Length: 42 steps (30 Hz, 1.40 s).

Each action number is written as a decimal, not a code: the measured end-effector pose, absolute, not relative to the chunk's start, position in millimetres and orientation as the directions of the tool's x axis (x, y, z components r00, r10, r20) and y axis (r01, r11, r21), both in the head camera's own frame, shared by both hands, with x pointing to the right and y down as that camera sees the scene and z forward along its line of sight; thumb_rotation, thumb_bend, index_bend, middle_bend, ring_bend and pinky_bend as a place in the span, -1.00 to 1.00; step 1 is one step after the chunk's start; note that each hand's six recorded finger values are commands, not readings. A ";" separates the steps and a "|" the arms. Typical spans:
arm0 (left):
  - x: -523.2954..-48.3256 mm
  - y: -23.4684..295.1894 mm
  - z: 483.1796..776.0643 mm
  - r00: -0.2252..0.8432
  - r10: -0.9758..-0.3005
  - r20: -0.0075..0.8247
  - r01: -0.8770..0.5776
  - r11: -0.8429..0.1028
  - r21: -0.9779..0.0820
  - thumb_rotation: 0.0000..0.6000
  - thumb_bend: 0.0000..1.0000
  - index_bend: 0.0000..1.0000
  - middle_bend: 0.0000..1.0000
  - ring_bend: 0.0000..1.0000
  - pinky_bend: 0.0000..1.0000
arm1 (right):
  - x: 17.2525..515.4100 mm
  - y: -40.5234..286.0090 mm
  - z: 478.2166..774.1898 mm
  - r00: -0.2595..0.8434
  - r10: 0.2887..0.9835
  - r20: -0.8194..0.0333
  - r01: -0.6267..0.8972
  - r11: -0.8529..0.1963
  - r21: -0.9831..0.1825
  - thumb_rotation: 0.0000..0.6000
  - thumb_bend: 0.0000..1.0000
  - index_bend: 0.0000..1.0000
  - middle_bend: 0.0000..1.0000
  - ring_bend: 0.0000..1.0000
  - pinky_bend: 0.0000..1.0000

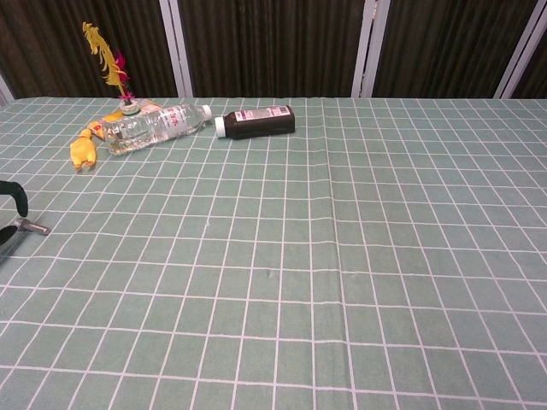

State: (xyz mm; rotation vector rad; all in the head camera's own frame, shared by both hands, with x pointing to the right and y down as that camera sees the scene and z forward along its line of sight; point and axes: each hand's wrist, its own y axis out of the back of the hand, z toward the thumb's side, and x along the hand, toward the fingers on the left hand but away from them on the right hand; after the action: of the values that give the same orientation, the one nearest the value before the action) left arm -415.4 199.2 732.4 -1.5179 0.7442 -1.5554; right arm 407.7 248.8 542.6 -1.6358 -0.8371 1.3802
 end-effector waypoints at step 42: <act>-391.2 199.2 753.1 0.117 -0.853 0.509 0.238 -0.473 -0.848 1.00 -0.18 0.02 1.00 1.00 1.00 | 407.9 249.6 543.5 0.181 0.874 -0.452 -0.025 -0.455 -0.890 1.00 -0.33 -1.00 -1.00 -1.00 -1.00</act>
State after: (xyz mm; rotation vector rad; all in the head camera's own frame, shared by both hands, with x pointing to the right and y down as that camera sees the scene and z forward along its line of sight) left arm -391.2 199.2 753.1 -1.4883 0.6345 -1.5198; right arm 407.9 249.6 543.5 -1.6415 -0.8212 1.3887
